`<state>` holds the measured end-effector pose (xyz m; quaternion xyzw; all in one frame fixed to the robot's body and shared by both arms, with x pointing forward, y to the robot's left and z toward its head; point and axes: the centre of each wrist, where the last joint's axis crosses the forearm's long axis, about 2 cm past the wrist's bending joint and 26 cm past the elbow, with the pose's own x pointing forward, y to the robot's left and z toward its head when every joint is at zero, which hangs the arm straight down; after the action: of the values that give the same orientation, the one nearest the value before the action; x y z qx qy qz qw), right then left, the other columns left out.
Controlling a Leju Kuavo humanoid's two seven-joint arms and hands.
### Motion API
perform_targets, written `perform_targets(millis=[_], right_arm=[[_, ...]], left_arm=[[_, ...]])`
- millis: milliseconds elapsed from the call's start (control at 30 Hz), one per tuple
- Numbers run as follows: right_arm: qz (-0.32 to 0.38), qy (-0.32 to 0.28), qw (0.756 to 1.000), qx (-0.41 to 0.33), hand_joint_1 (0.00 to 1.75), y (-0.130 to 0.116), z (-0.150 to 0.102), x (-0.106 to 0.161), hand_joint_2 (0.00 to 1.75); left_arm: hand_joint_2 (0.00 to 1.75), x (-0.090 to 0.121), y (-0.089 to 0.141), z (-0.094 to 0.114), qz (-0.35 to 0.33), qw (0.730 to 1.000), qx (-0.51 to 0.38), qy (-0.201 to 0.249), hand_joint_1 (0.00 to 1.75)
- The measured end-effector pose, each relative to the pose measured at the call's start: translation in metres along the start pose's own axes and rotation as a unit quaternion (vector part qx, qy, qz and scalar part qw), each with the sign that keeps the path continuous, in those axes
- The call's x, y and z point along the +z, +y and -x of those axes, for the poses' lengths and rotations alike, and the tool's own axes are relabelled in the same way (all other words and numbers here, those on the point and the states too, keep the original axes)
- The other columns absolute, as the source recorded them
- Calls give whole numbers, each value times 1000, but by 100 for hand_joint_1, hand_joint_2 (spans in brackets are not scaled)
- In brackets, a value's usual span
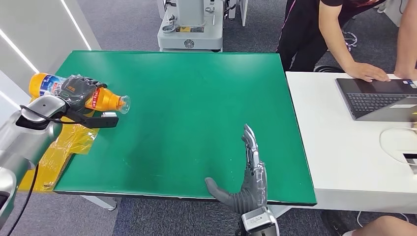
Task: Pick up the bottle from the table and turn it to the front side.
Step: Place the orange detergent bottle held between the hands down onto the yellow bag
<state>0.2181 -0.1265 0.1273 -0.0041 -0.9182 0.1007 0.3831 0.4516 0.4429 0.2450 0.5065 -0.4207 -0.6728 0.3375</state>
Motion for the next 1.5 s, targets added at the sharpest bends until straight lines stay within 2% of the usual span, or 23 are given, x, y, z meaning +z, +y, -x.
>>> perform_targets(millis=[1500], right_arm=[[2,2,1000,2,0,-1,1,0,175]], left_arm=[[175,0,0,1,1,1000,0,2,175]])
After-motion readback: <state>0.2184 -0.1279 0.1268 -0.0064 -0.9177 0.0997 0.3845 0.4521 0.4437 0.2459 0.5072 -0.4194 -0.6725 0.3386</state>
